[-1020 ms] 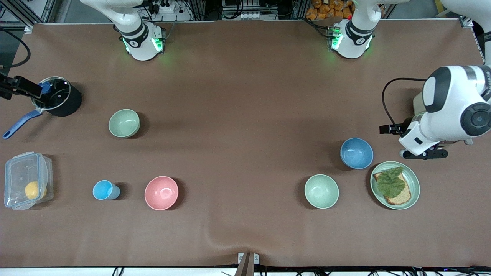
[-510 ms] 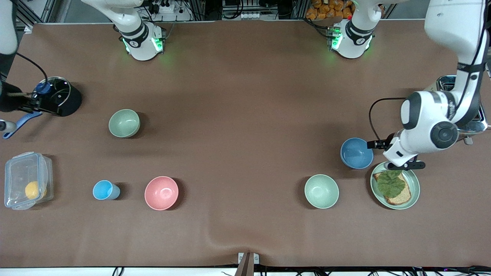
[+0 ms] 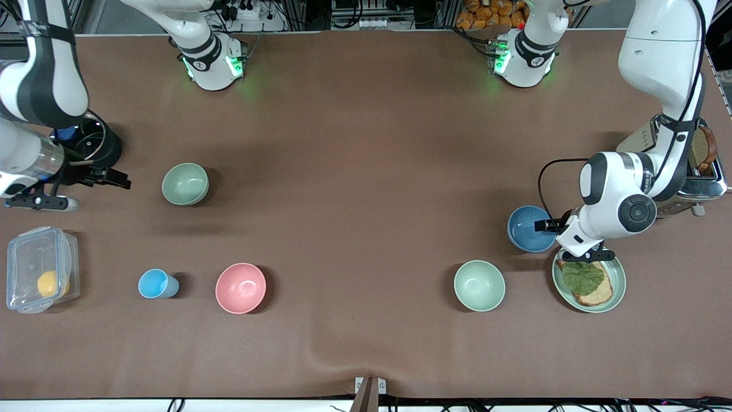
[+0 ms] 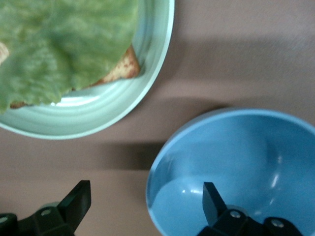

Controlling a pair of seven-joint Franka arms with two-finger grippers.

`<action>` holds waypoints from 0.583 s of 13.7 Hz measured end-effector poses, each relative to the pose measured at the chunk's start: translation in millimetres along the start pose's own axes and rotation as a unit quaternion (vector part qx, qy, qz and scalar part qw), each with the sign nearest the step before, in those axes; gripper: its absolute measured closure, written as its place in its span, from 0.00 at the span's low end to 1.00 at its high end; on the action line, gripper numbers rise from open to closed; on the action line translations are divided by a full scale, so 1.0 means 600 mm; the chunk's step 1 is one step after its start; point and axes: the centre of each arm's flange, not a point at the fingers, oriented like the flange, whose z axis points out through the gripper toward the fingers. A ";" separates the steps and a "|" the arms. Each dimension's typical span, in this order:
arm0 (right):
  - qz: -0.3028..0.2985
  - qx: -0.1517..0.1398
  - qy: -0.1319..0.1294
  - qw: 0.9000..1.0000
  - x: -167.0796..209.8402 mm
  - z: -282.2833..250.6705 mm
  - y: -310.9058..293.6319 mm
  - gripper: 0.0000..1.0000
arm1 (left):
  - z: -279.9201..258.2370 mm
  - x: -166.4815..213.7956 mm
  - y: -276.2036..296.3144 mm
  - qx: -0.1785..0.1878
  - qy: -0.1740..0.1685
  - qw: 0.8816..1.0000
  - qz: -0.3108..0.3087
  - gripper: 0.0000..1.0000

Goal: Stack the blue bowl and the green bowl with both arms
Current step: 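Lower the left gripper onto the blue bowl while the right gripper reaches the green bowl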

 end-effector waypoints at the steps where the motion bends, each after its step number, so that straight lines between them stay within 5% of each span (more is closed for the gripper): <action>1: -0.004 -0.001 0.002 1.000 -0.004 0.022 -0.005 0.00 | 0.000 0.002 0.006 -0.002 0.004 1.000 0.002 0.00; 6: -0.011 -0.003 0.012 1.000 -0.031 0.116 -0.018 0.00 | 0.001 0.008 0.011 -0.005 0.008 1.000 0.003 0.00; 8: -0.011 -0.004 0.021 1.000 -0.042 0.143 -0.018 0.00 | 0.002 0.008 0.012 -0.005 0.008 1.000 0.004 0.19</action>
